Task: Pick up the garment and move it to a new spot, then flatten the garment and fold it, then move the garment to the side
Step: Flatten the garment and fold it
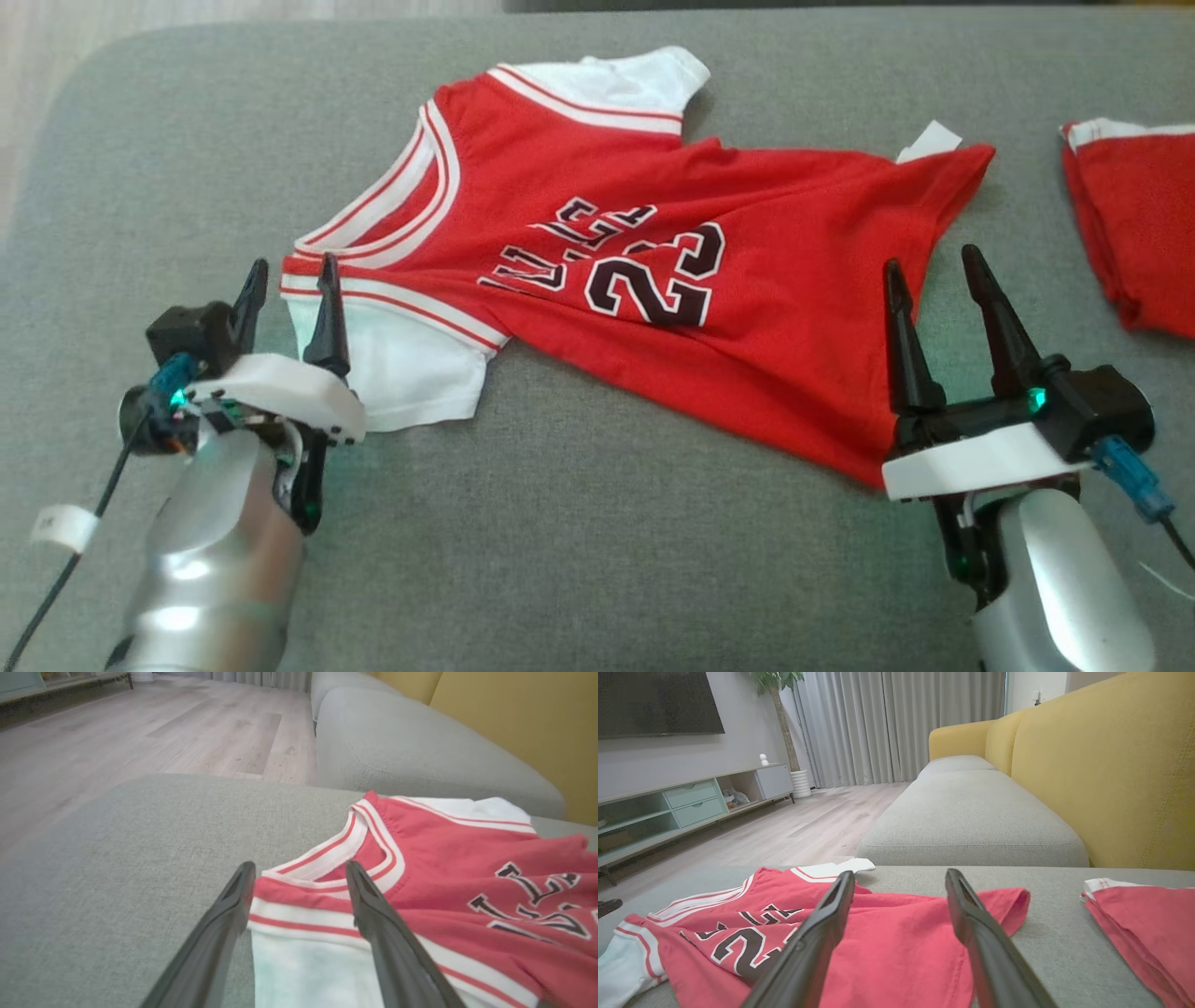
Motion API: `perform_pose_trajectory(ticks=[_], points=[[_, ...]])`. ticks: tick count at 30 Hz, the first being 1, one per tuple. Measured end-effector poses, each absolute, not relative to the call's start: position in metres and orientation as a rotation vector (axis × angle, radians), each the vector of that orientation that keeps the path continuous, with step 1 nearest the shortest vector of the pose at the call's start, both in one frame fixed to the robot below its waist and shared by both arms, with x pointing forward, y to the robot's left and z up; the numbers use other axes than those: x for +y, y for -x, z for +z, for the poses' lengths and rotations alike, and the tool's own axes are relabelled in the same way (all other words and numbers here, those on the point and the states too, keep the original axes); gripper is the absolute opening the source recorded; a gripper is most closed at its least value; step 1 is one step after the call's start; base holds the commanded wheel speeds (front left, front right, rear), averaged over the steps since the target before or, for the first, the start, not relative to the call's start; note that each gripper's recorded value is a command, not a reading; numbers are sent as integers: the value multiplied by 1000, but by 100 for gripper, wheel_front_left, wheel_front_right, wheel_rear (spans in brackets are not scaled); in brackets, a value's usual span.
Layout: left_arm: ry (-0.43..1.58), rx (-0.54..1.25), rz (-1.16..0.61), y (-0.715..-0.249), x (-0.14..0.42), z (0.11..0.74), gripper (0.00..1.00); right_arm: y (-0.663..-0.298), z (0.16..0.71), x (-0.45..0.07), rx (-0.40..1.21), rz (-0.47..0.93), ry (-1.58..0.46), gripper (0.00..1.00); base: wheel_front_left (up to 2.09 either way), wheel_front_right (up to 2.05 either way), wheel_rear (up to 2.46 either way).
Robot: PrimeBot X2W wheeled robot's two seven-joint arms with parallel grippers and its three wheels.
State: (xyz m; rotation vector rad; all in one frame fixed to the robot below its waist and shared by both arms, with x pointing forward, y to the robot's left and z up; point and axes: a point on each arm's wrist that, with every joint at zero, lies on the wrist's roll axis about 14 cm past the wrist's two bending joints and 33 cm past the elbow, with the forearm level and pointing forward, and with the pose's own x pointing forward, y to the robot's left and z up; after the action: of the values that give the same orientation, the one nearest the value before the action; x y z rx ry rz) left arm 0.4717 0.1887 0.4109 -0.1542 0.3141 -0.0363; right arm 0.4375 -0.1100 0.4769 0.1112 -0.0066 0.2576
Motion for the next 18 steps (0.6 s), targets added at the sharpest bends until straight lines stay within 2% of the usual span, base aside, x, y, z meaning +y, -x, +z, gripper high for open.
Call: perform_pose_trajectory(ticks=[9,18], points=[[128,80,-73,-453,180,472,100,-438,494,-104,-51,272,-114,100,0,0,0],[108,63,-47,-411,176,467,100,-442,482,-103,-11,268,-110,100,0,0,0]])
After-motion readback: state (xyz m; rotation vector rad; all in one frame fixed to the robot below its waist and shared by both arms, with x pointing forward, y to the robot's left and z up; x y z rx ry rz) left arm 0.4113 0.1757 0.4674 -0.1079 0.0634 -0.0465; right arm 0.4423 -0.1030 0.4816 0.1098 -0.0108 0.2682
